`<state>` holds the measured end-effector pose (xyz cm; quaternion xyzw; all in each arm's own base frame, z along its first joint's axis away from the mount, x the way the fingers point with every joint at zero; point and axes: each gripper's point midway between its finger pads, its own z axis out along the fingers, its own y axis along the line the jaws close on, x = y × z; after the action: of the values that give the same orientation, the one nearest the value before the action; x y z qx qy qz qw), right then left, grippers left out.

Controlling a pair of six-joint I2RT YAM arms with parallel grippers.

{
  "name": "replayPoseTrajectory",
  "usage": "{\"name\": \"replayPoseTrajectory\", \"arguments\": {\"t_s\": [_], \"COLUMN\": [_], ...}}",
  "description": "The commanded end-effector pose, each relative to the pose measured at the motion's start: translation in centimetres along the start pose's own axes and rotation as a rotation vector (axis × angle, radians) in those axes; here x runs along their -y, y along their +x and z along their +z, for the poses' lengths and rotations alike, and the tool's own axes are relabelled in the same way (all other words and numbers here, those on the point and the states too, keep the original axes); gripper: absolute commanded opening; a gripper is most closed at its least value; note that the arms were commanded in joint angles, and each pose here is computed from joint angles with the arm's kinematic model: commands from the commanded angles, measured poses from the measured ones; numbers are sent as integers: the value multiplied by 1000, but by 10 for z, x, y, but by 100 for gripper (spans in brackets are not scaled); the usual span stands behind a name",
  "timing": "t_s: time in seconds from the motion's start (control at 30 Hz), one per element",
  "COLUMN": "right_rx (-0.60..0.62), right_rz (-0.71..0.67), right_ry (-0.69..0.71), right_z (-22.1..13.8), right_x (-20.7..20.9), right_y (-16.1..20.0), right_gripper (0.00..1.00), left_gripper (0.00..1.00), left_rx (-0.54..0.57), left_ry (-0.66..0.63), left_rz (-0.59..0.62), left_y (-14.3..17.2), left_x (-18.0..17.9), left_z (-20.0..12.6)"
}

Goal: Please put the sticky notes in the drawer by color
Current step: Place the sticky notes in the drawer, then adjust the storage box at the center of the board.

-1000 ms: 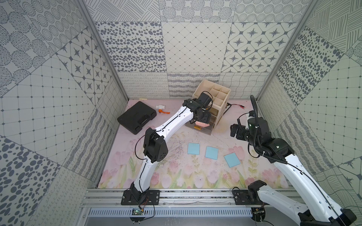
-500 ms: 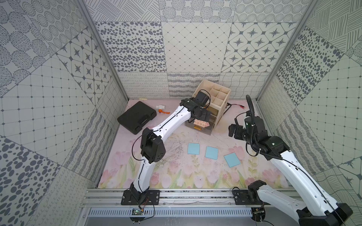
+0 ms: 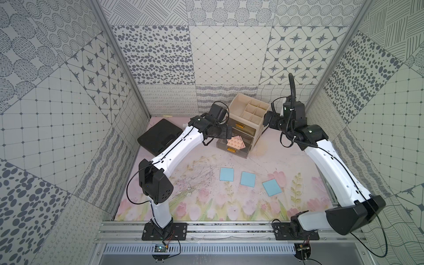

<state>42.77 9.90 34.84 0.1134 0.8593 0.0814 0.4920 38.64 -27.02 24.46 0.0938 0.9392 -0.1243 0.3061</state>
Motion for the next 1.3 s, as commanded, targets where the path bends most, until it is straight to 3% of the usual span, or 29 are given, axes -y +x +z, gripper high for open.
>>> {"name": "replayPoseTrajectory", "arguments": {"t_s": [0.0, 0.17, 0.23, 0.5, 0.8, 0.93, 1.27], "right_rx": [13, -57, -89, -194, -209, -207, -194], "right_rz": [49, 140, 181, 209, 173, 167, 157], "right_ry": [-34, -32, -68, -73, -29, -17, 1], "right_z": [24, 57, 65, 85, 81, 87, 96], "right_x": [-9, -7, -12, -19, -19, -17, -15], "right_y": [-17, -30, -31, -11, 11, 10, -5], "right_gripper": [90, 73, 72, 72, 68, 67, 67], "left_gripper": [98, 98, 98, 98, 98, 97, 86], "left_rx": [55, 76, 77, 99, 90, 81, 45], "left_ry": [31, 14, 19, 7, 31, 57, 172], "left_rz": [-66, -80, -83, -94, -114, -119, -261], "left_y": [8, 26, 32, 44, 48, 54, 83], "left_x": [-7, -22, -24, -35, -36, -34, -24], "left_z": [-9, -30, -35, -43, -41, -42, -26]}}
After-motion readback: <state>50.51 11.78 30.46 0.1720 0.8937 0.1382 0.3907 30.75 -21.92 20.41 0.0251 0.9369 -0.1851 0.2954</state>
